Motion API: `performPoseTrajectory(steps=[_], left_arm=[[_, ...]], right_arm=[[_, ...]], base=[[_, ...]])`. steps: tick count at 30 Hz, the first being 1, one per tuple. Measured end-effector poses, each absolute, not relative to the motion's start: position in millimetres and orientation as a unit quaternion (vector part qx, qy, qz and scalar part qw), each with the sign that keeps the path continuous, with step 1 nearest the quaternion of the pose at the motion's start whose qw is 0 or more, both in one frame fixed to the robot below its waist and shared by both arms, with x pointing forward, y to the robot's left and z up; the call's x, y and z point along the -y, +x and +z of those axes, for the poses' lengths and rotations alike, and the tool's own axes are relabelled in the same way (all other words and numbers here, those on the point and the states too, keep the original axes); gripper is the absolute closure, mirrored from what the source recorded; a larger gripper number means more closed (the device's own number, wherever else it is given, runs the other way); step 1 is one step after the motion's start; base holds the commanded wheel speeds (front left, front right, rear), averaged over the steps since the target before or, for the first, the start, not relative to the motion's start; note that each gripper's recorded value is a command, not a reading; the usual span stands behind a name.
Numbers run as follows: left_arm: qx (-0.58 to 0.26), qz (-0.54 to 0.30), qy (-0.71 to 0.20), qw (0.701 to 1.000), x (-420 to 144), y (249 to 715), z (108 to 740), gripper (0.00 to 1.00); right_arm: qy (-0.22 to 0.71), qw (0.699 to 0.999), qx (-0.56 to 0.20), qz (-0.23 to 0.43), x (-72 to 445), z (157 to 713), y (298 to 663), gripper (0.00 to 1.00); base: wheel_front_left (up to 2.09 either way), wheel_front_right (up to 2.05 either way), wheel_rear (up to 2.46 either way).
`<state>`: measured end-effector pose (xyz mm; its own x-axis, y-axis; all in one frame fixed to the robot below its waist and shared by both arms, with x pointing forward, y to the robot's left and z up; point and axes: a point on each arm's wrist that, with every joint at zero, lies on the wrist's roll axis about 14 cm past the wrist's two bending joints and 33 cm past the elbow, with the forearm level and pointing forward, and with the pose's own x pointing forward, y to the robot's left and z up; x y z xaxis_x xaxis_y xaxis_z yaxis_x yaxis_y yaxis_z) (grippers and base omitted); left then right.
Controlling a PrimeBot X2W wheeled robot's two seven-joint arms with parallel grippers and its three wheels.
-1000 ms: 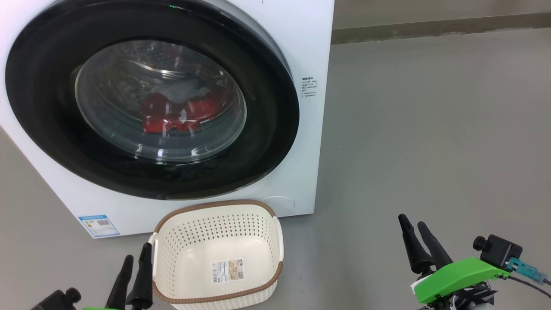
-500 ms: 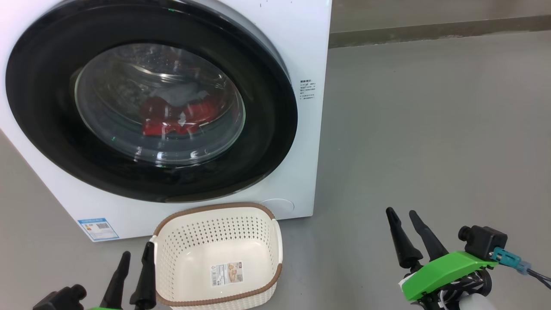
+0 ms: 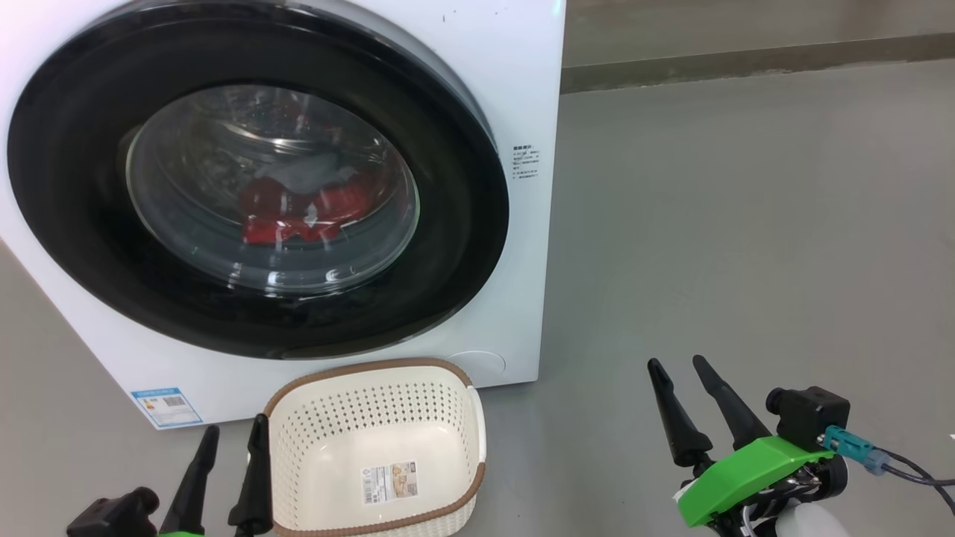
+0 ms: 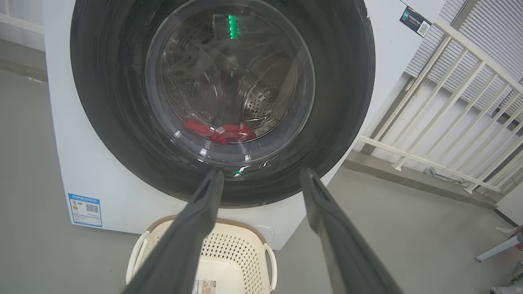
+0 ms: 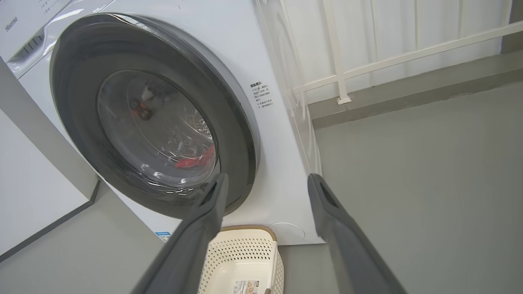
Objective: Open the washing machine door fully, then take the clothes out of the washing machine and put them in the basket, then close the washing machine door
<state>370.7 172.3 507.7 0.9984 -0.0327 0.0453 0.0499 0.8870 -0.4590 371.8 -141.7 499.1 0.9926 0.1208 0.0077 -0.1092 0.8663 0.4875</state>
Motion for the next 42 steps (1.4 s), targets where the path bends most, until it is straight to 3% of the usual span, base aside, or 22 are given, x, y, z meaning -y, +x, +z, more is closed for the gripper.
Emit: performPoseTrajectory(steps=[31,42], left_arm=[[0.067,-0.065,-0.057,0.994,-156,364,528,0.00],[0.064,-0.066,-0.055,0.994,-155,363,526,0.00]], right_arm=[[0.071,0.989,0.059,0.118,122,532,366,0.00],[0.070,0.988,0.062,0.121,120,534,366,0.00]], base=[[0.00,0.00,0.00],[0.00,0.00,0.00]])
